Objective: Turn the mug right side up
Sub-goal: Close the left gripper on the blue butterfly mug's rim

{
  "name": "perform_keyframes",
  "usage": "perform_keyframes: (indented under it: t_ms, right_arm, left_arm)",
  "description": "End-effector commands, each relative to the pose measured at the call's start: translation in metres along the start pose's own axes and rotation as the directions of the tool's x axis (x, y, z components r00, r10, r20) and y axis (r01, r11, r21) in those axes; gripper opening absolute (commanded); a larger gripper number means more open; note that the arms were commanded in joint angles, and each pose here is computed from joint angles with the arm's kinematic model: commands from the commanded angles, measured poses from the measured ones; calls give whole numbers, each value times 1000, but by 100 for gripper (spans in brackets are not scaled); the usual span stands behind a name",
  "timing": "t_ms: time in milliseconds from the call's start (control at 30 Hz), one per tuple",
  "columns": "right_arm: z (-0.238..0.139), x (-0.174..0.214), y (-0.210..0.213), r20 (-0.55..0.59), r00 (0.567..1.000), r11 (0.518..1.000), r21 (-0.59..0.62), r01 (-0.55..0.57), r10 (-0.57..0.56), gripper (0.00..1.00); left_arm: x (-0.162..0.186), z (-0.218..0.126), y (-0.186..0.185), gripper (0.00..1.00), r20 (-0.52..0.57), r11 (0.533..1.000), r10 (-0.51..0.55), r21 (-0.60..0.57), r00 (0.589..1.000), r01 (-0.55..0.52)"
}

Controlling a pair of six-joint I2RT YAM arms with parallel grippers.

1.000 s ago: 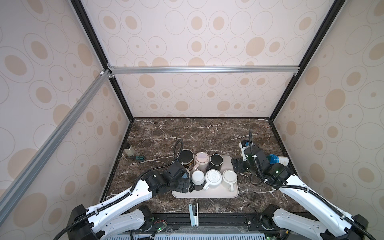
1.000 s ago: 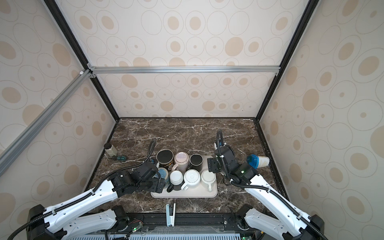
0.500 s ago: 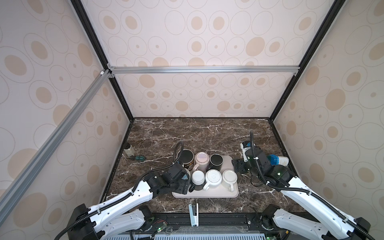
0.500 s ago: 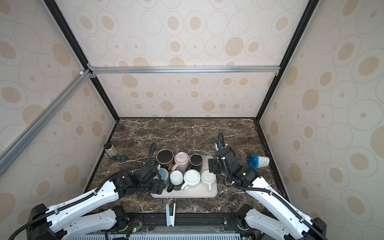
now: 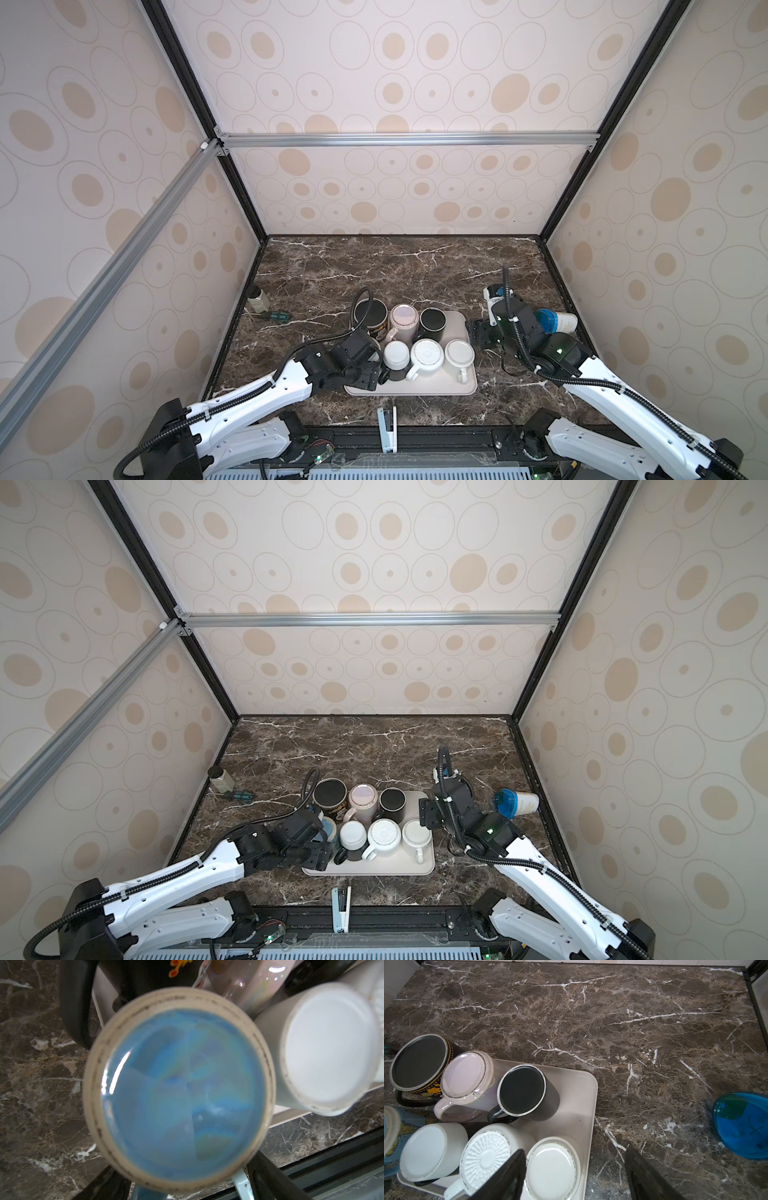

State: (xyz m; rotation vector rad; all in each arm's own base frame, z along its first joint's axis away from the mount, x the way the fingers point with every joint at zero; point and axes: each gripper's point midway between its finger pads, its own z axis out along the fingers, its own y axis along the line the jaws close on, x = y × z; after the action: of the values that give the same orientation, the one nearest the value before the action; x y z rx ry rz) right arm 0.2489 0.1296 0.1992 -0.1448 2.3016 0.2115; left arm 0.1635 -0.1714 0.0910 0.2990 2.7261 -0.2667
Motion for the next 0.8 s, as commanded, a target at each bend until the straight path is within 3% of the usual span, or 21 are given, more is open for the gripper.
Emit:
perform_keyframes:
  t_ms: [0, 167, 267, 767]
  right_arm:
    - [1, 4, 3, -2, 1000, 1000, -13, -11, 11, 77]
    - [7, 4, 6, 1, 1000, 1000, -24, -7, 7, 77]
    - [12, 6, 8, -5, 1000, 1000, -28, -8, 8, 76]
    - [22, 14, 15, -31, 999, 997, -60, -37, 35, 75]
  left_arm:
    - [-6, -4, 5, 86, 35, 999, -21, -37, 999, 22]
    - [-8, 6, -2, 81, 34, 999, -28, -15, 999, 29]
    - [-3, 15, -6, 73, 4, 1000, -29, -6, 1000, 29]
    - [0, 18, 5, 51, 1, 997, -34, -69, 999, 34]
